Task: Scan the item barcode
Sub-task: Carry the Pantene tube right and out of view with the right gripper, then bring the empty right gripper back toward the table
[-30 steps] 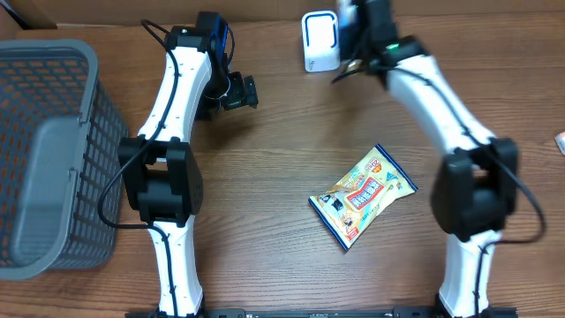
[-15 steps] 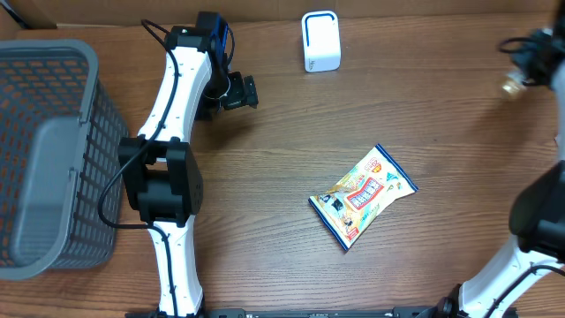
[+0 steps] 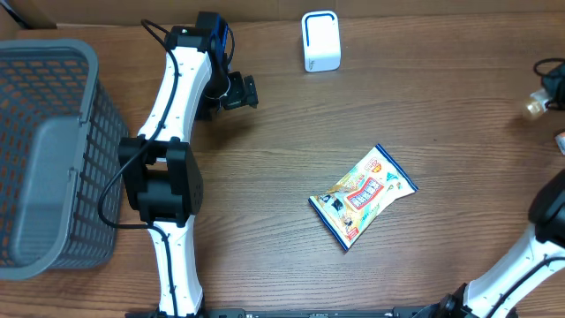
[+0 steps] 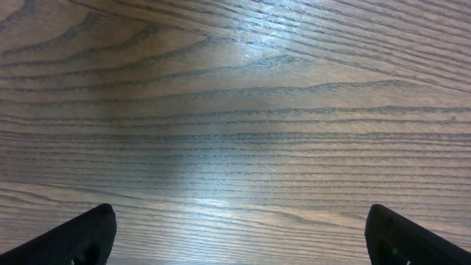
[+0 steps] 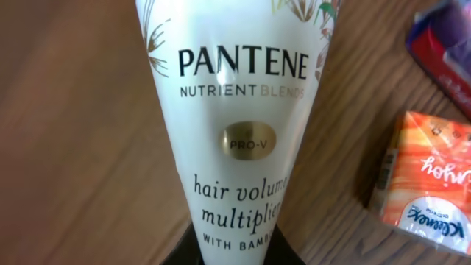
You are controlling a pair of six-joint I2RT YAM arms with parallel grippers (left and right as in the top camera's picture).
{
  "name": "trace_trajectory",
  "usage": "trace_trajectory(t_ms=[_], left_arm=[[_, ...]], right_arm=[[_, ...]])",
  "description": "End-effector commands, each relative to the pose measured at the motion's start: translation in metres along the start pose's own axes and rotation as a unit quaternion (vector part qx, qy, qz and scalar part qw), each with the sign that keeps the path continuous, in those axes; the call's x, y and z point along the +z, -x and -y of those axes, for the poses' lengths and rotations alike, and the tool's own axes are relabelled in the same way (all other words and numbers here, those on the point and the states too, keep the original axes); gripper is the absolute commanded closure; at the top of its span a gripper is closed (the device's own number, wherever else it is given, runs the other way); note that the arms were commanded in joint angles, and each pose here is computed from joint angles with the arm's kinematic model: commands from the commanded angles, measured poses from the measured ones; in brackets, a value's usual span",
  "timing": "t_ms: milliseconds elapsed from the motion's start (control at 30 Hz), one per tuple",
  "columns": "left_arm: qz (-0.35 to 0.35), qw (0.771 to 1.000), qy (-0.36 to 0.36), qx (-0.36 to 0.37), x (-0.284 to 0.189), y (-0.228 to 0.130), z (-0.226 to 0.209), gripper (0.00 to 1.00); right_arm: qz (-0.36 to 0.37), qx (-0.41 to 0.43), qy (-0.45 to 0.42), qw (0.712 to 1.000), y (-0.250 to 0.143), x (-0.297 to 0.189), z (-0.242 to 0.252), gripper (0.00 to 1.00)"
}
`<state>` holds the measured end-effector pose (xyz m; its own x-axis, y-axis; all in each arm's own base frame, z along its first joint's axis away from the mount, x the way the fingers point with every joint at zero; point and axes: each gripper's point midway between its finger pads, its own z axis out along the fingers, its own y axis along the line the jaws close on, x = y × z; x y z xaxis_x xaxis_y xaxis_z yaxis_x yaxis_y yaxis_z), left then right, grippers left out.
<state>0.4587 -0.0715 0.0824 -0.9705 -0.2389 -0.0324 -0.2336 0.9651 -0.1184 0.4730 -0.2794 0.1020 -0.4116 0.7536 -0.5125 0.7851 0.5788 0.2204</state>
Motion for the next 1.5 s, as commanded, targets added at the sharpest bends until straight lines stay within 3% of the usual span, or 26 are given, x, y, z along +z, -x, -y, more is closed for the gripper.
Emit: trace_trajectory(t_ms=[0, 300, 567, 633, 800, 967, 1033, 1067, 1100, 1300, 1467], left_arm=[[0.004, 1.0, 0.002, -0.001, -0.002, 0.001, 0.0, 0.0], [0.004, 1.0, 0.002, -0.001, -0.002, 0.001, 0.0, 0.0], [0.004, 1.0, 0.002, -0.001, -0.002, 0.001, 0.0, 0.0], [0.004, 1.0, 0.002, -0.001, -0.002, 0.001, 0.0, 0.0], [0.004, 1.0, 0.002, -0.001, -0.002, 0.001, 0.0, 0.0], [0.004, 1.0, 0.002, -0.001, -0.002, 0.001, 0.0, 0.0], [0.004, 1.0, 0.002, -0.001, -0.002, 0.001, 0.0, 0.0], [0.004, 1.0, 0.002, -0.001, -0.002, 0.001, 0.0, 0.0], [0.004, 1.0, 0.002, -0.001, -0.002, 0.001, 0.0, 0.0], [0.004, 1.0, 0.002, -0.001, -0.002, 0.001, 0.0, 0.0], [0.004, 1.0, 0.002, -0.001, -0.002, 0.001, 0.0, 0.0]], right_arm=[[-0.007, 0.016, -0.025, 1.0, -0.002, 0.026, 0.025, 0.93], [-0.05, 0.006, -0.044, 0.998, -0.026, 0.072, 0.056, 0.96], [-0.065, 0.033, -0.068, 0.995, -0.023, 0.071, 0.097, 0.96], [-0.07, 0.033, -0.074, 0.994, -0.022, 0.068, 0.106, 0.82], [-0.074, 0.021, -0.078, 0.994, -0.007, 0.051, 0.112, 0.65], [-0.061, 0.024, 0.005, 0.998, 0.03, 0.006, 0.068, 0.49], [-0.051, 0.021, 0.067, 0.996, 0.047, -0.021, 0.037, 0.25], [-0.047, 0.019, 0.088, 0.995, 0.052, -0.033, 0.026, 0.07], [-0.043, 0.015, 0.12, 0.992, 0.058, -0.049, 0.011, 0.0], [-0.104, -0.011, 0.343, 0.933, 0.043, -0.161, -0.082, 0.0], [-0.169, -0.071, 0.404, 0.896, -0.01, -0.22, -0.122, 0.0]])
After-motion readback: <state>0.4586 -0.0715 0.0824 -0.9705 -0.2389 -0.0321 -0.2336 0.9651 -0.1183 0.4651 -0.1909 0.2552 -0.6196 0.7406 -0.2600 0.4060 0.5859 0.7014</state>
